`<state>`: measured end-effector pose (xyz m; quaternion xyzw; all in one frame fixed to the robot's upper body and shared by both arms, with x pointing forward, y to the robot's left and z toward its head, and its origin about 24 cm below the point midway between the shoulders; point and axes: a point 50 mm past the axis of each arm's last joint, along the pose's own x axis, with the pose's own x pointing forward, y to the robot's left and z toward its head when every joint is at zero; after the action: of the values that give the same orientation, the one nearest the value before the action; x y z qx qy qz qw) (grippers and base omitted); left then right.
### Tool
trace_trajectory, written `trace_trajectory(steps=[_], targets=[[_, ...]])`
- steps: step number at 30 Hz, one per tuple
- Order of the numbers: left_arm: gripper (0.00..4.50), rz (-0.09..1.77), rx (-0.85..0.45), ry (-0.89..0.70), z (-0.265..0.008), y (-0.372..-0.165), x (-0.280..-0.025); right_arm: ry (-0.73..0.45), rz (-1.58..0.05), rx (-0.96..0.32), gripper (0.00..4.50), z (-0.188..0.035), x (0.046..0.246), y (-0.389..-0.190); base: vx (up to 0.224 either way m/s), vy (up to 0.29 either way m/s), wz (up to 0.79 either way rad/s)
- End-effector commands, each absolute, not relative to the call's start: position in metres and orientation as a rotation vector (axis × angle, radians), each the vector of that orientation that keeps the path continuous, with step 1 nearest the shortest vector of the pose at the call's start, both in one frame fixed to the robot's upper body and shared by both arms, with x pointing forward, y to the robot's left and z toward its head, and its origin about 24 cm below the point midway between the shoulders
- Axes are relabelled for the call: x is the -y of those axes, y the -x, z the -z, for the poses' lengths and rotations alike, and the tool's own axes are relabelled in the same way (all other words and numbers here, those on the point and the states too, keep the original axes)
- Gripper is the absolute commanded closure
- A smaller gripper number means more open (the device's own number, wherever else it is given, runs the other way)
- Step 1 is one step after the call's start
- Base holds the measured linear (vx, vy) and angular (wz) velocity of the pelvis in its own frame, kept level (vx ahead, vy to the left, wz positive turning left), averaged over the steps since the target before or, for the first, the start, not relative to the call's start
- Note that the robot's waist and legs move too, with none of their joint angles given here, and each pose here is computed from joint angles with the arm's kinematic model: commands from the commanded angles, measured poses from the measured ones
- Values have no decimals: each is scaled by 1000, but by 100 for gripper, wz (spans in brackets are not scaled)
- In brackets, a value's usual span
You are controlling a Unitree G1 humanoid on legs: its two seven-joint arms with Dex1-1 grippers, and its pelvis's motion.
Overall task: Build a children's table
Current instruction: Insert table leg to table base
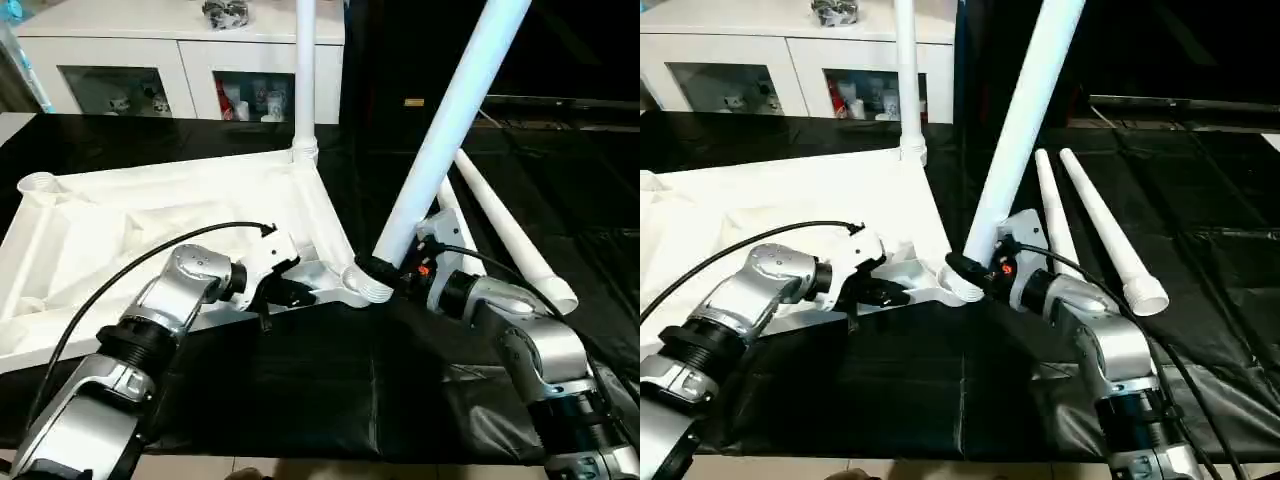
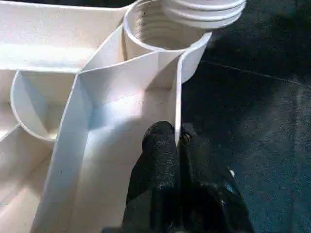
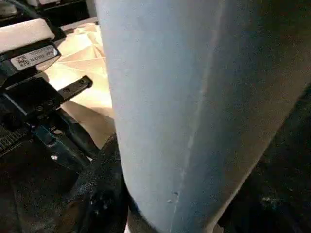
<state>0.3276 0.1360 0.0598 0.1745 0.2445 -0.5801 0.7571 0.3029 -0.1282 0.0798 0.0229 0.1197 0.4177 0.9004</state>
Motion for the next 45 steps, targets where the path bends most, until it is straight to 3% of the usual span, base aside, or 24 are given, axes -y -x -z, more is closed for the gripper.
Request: trace_trajectory(steps=[1, 34, 39, 45], targets=[[450, 1298, -518, -375, -61, -326, -136, -22, -891, -243, 256, -85, 126, -306, 0, 0, 0], [450, 1366, -484, -405, -63, -320, -134, 35, -1017, -387, 257, -56, 114, -307, 0, 0, 0], [450, 1353, -476, -407, -63, -321, -133, -51, -991, -360, 257, -58, 115, -310, 0, 0, 0], [450, 1308, -456, -383, -67, -327, -134, -270, -882, -297, 257, -58, 127, -313, 0, 0, 0]])
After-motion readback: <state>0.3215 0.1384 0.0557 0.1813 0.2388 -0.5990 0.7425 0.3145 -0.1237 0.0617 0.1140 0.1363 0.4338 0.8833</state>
